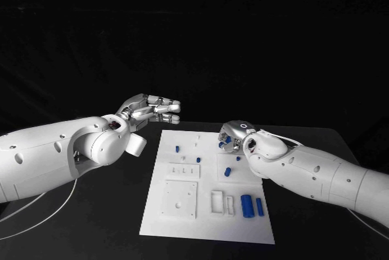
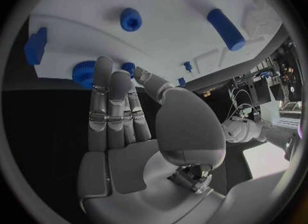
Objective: Assemble the parts on the task board
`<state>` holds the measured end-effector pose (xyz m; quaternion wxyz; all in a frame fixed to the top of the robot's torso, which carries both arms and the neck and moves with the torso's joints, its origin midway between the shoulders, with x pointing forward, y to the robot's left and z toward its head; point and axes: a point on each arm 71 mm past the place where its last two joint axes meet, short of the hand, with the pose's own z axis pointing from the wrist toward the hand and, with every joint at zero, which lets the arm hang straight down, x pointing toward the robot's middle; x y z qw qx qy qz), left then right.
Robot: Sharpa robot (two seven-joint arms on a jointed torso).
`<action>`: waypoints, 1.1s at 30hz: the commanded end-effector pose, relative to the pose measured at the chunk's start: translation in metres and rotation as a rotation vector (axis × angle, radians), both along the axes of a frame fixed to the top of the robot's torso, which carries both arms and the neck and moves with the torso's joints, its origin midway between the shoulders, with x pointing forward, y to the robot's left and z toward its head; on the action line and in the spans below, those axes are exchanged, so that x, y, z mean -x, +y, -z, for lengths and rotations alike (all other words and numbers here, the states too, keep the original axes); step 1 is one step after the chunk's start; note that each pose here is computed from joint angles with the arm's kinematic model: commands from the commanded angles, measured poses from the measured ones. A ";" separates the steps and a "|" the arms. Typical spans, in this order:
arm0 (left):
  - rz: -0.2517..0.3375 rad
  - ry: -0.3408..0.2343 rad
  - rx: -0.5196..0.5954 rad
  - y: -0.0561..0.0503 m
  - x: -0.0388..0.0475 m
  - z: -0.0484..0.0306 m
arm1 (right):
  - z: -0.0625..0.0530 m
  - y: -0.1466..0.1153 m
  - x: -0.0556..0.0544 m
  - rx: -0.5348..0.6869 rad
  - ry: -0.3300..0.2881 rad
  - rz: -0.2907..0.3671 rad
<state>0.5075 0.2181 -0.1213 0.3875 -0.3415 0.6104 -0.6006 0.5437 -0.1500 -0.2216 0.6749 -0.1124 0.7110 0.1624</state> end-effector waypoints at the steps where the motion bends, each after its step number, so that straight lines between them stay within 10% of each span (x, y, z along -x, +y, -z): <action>1: 0.022 -0.010 0.008 -0.003 0.0006 -0.0027 | 0.004 0.001 0.000 0.027 0.032 -0.002; 33: 0.030 -0.010 0.008 -0.007 0.0000 -0.0030 | 0.007 0.003 -0.001 0.032 0.016 -0.003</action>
